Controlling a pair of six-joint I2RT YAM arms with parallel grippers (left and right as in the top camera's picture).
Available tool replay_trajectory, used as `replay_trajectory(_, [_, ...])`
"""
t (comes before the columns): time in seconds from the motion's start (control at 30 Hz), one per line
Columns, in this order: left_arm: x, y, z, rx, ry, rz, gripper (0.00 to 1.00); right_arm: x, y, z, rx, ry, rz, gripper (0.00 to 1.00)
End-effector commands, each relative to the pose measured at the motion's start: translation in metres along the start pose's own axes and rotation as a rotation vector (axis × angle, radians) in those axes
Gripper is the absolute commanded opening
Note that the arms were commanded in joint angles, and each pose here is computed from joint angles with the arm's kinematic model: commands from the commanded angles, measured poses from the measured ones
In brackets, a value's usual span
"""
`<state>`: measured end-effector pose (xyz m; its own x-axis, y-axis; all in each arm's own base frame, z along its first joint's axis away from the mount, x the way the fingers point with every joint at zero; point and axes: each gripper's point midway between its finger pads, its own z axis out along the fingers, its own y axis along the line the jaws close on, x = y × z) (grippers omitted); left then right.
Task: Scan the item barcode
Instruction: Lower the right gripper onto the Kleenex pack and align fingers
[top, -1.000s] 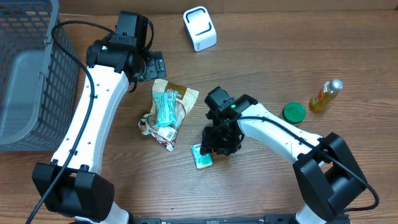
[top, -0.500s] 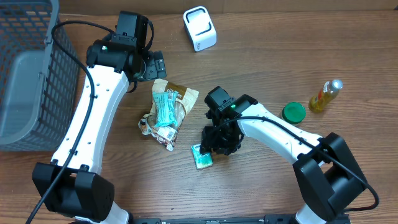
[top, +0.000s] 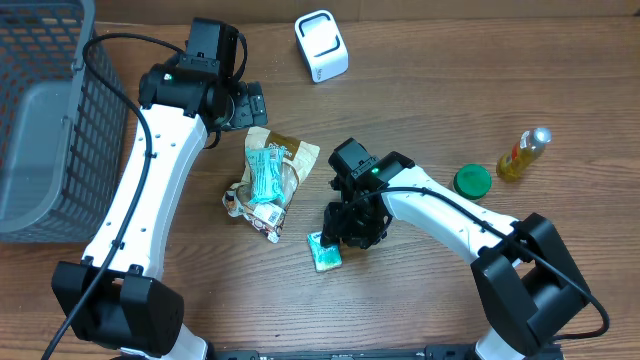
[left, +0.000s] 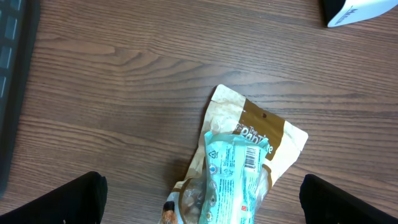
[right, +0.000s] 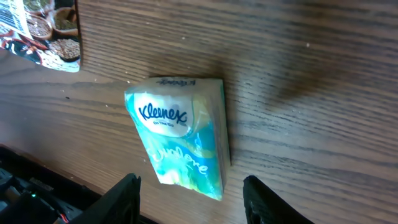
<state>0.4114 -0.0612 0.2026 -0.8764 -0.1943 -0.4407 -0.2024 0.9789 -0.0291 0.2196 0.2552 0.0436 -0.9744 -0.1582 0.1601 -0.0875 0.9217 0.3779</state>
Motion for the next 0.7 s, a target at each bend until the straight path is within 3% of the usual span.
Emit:
replay_trajectory(0.0, [-0.0061,-0.0014,-0.0091,0.004,-0.030,0.015,1.00,0.0004,0.0006,-0.0022,0.005,-0.016,-0.010,0.50])
replay_trajectory(0.67, [-0.0061,-0.0014,-0.0091,0.004,-0.030,0.015,1.00,0.0001,0.0002,-0.0022,0.008,-0.018,-0.011,0.49])
